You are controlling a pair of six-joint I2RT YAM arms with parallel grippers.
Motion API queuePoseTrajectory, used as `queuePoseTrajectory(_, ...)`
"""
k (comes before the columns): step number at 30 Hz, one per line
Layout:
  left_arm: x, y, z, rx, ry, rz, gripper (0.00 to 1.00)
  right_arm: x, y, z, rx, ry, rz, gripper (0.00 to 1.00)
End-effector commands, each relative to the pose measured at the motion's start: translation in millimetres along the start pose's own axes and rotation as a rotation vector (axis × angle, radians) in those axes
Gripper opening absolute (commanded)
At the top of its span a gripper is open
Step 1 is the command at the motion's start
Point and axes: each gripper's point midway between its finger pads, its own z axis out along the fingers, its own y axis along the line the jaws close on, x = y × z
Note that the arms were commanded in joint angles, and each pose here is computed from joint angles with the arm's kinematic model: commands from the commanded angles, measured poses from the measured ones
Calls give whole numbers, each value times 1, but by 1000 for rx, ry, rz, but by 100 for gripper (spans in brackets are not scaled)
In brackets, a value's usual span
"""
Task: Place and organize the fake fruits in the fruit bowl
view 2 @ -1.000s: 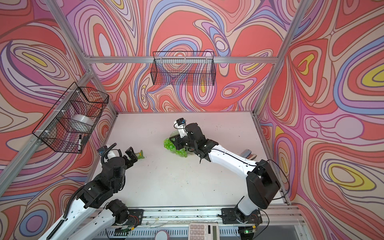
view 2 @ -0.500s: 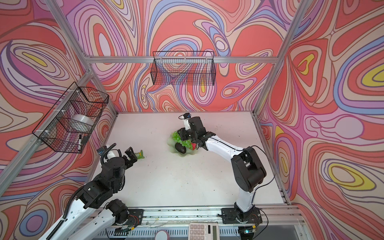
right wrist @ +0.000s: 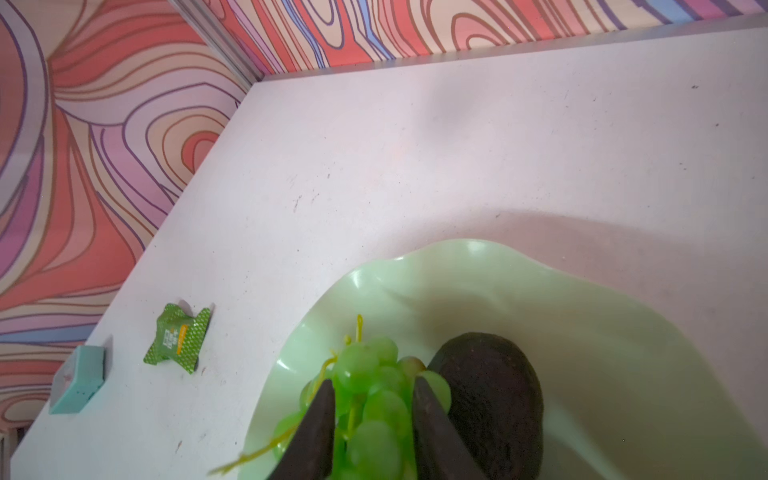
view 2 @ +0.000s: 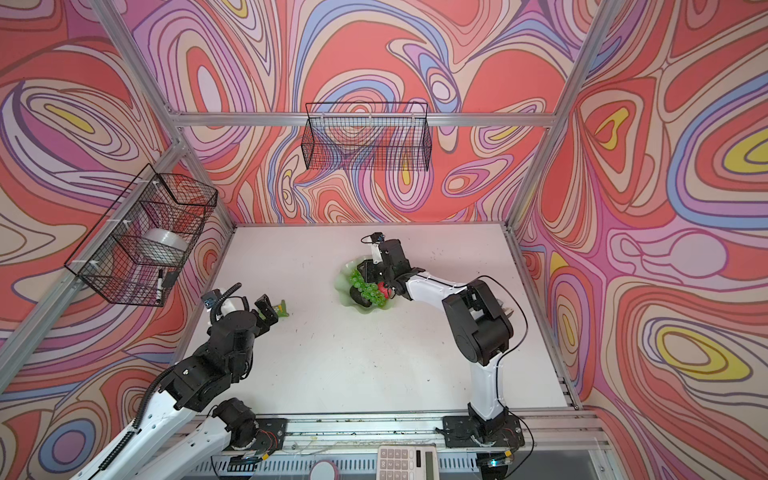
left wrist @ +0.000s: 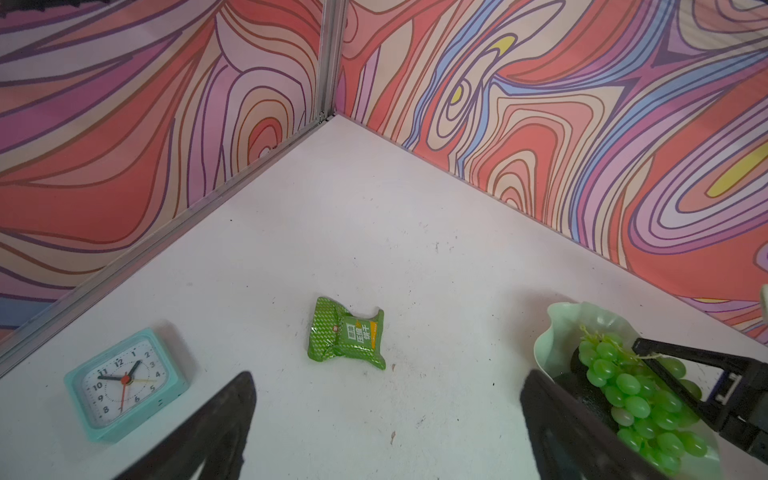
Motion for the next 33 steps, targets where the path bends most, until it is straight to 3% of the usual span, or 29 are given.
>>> queuePoseTrajectory(1, -4, 4, 0, -24, -14, 5, 100, 0, -4, 7, -33, -24, 22, 38)
queuePoseTrajectory(7, -9, 3, -1, -22, -25, 19, 100, -4, 4, 5, -104, -57, 12, 52)
queuePoseTrajectory(13, -19, 0, -2, -16, -63, 47, 100, -40, 24, -16, -153, -149, -38, 73)
queuePoseTrajectory(19, -49, -10, 1, -41, -228, 165, 100, -82, 17, -57, -99, -228, -73, 87)
queuePoseTrajectory(21, -55, -16, 6, -66, -286, 242, 100, -91, 6, -81, -43, -247, -93, 98)
queuePoseTrajectory(24, -49, -31, 25, -65, -305, 370, 100, -92, -26, -119, 89, -286, -100, 98)
queuePoseTrajectory(26, -32, -36, 48, -51, -250, 433, 100, -87, -58, -149, 206, -325, -72, 98)
queuePoseTrajectory(30, 9, -12, 93, -44, -111, 447, 100, -64, -118, -213, 523, -426, -81, 98)
queuePoseTrajectory(33, 17, 6, 106, -29, -126, 410, 100, -41, -155, -248, 715, -466, -58, 98)
